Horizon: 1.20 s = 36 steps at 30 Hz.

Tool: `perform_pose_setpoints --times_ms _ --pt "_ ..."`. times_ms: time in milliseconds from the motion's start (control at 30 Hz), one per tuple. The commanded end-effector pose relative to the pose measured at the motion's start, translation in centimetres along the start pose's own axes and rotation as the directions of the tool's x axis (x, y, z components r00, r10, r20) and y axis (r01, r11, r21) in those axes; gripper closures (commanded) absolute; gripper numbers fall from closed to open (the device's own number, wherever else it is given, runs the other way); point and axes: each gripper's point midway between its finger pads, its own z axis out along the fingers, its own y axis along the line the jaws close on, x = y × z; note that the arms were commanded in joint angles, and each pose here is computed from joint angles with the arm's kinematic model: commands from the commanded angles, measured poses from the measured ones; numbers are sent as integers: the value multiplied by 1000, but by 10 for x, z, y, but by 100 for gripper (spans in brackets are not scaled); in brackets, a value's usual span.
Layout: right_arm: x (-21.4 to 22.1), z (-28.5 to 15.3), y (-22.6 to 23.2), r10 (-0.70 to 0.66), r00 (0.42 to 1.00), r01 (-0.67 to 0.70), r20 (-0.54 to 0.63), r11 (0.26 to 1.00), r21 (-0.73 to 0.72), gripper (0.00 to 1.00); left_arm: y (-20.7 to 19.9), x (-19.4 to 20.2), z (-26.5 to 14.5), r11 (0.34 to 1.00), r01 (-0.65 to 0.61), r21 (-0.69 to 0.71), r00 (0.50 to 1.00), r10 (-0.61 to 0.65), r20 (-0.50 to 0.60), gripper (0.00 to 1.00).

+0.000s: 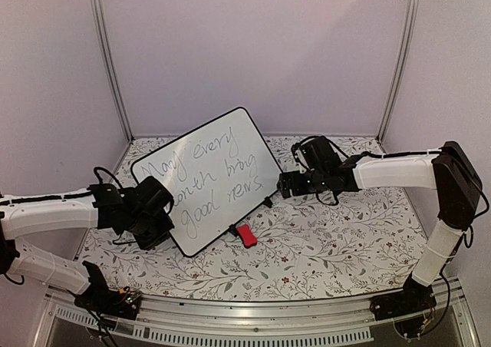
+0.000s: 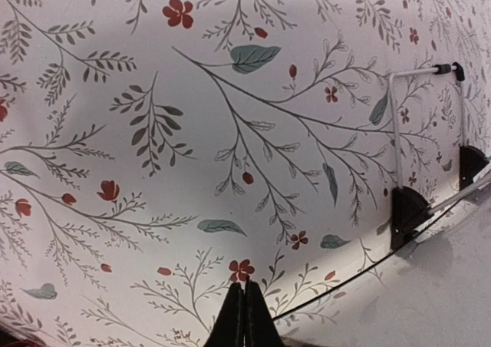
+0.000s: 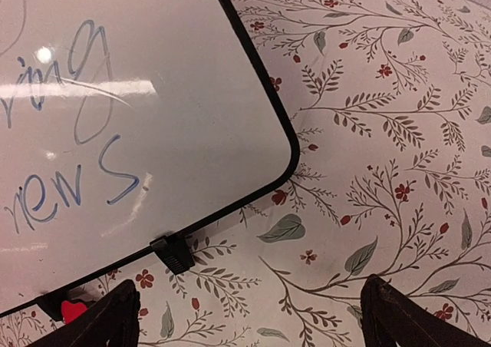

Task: Erase the whiteboard
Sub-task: Move the whiteboard to the center of the board, then move to the center of the whiteboard.

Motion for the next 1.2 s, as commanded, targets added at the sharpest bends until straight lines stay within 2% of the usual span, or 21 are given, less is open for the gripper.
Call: perform_pose_setpoints --times_ms 0,600,800,1000,1167 --pt "8 6 12 -52 999 53 4 997 -62 3 -33 5 -9 991 -29 131 1000 30 -1 100" --pt "33 32 40 -231 973 228 -8 966 -124 30 4 2 -21 992 30 125 999 -34 30 100" --pt "47 45 44 -274 961 268 -34 955 -126 36 17 4 -16 994 43 102 998 -47 35 100" --pt "46 55 50 -291 956 287 -14 949 -130 49 20 1 -15 994 48 94 997 -53 51 100" --pt "46 60 54 -307 952 304 0 943 -138 51 20 -3 -13 995 52 88 996 -57 61 100"
